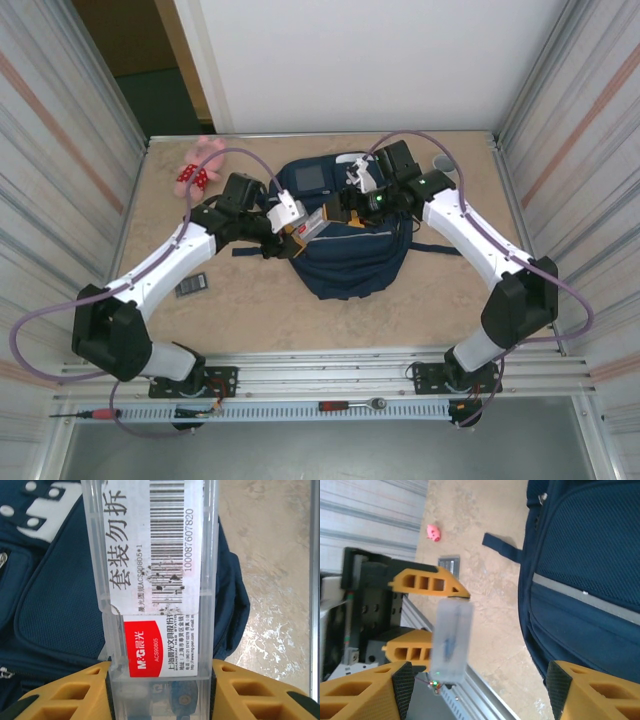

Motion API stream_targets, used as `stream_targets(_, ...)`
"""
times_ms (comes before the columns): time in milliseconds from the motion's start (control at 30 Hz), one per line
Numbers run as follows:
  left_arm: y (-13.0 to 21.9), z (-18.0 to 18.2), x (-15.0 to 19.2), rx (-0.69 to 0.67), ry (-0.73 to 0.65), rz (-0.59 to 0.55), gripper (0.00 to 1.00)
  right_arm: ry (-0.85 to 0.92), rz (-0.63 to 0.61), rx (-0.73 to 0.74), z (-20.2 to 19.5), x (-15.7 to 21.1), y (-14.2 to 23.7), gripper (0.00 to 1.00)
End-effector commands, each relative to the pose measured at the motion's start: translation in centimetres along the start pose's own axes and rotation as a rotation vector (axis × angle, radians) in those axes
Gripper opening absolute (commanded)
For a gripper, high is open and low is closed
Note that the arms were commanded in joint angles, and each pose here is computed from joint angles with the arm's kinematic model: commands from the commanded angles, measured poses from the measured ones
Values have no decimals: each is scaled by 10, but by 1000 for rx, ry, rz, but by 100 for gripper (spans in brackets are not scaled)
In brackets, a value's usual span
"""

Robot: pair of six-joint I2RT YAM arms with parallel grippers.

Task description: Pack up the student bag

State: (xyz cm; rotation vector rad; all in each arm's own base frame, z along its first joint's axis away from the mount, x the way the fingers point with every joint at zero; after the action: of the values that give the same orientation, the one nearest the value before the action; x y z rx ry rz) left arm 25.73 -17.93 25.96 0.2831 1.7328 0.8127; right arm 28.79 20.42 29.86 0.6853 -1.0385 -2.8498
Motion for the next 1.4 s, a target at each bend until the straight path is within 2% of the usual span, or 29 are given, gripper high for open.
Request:
stream_targets(0, 9, -13, -6, 27, -125, -50, 22, -108, 46, -40, -1, 0, -2, 70)
stream_targets(167, 7, -13, -9, 2, -141, -38, 22, -137, 82, -120, 3, 1, -9, 66)
stream_targets(300, 6, -13, -11, -20, -144, -27, 22, -168, 117, -142, 3, 3, -17, 59)
stream_targets(600, 2, -2, -11, -138, -92, 32, 21, -198, 111, -187, 9, 6, -16, 23)
stream_targets(800, 2, 2, -13, -178, -78, 34, 24, -230, 59, -183, 5, 9, -6, 11)
stream_targets(933, 4, 2, -17, -178, -76, 23, 32, -246, 17, -169, 3, 12, 0, 7)
stream_targets(1100, 11, -1, -24, -175, -76, -15, 50, -285, -91, -163, -9, 16, 15, 4)
stream_targets(1367, 14, -9, -33, -134, -126, -83, 67, -388, -343, -129, -45, 35, 72, 3)
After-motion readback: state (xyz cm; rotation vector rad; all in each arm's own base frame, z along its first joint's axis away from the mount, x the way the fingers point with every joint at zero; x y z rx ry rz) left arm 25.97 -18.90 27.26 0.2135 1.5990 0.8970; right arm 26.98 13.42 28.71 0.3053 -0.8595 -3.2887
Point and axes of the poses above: each hand's point on the last joint's axis, 136 mm out from that joint toward the fingers, its own y axis back along the fingers, its own z axis along the line the jaws close on, x = y × z, the point moved 10 cm from there along y, back along the fingers, and after that the axes turned 8 degrees about y, right-handed, at the moved point
